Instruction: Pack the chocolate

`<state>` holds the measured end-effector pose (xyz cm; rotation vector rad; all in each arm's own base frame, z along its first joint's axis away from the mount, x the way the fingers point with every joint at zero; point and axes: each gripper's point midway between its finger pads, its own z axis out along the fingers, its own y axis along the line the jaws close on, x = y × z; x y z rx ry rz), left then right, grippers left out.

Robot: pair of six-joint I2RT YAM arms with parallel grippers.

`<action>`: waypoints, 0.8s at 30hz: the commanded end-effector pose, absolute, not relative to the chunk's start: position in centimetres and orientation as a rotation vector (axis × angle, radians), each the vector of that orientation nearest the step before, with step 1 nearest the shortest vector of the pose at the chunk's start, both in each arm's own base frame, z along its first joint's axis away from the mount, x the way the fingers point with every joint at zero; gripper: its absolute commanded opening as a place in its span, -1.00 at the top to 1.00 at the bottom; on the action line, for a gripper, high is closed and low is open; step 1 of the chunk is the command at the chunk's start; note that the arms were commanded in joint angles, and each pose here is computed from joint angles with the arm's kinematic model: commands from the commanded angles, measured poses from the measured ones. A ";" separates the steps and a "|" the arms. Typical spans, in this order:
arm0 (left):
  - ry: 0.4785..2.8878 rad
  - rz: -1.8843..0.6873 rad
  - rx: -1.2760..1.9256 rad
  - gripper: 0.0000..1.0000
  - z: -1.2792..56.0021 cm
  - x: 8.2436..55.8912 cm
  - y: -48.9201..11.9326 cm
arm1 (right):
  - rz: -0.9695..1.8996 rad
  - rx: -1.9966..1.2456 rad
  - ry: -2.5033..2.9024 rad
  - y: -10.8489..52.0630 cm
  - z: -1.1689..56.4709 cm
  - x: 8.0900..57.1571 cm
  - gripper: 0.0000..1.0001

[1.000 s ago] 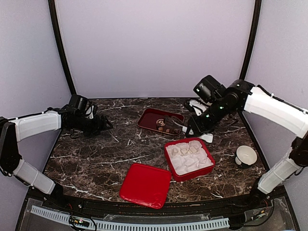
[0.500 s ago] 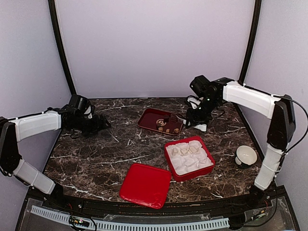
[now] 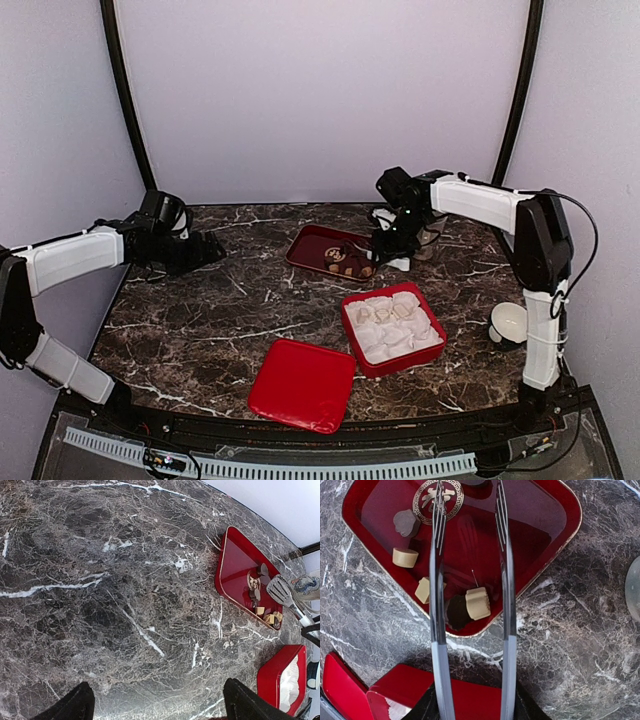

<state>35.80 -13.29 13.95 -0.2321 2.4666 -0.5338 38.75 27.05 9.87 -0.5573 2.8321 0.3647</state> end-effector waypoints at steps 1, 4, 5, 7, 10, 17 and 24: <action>2.433 -0.523 -0.200 -0.84 15.3 36.6 -13.2 | 0.349 -0.553 2.762 27.7 10.5 41.5 0.18; 2.433 -0.524 -0.195 -0.83 15.4 36.7 -13.3 | 0.343 -0.558 2.770 28.0 9.8 42.1 0.15; 2.435 -0.523 -0.193 -0.83 15.3 36.7 -13.3 | 0.342 -0.556 2.770 28.1 9.6 42.2 0.15; 2.440 -0.522 -0.190 -0.83 15.1 36.7 -13.3 | 0.350 -0.553 2.768 28.4 9.4 42.5 0.15; 2.439 -0.520 -0.184 -0.83 15.2 36.8 -13.3 | 0.352 -0.552 2.766 28.6 9.2 43.0 0.15; 2.449 -0.503 -0.181 -0.82 14.7 36.5 -13.1 | 0.326 -0.566 2.767 29.2 8.6 44.0 0.15; 2.455 -0.496 -0.194 -0.82 14.3 36.1 -12.9 | 0.216 -0.639 2.771 29.7 7.6 44.1 0.17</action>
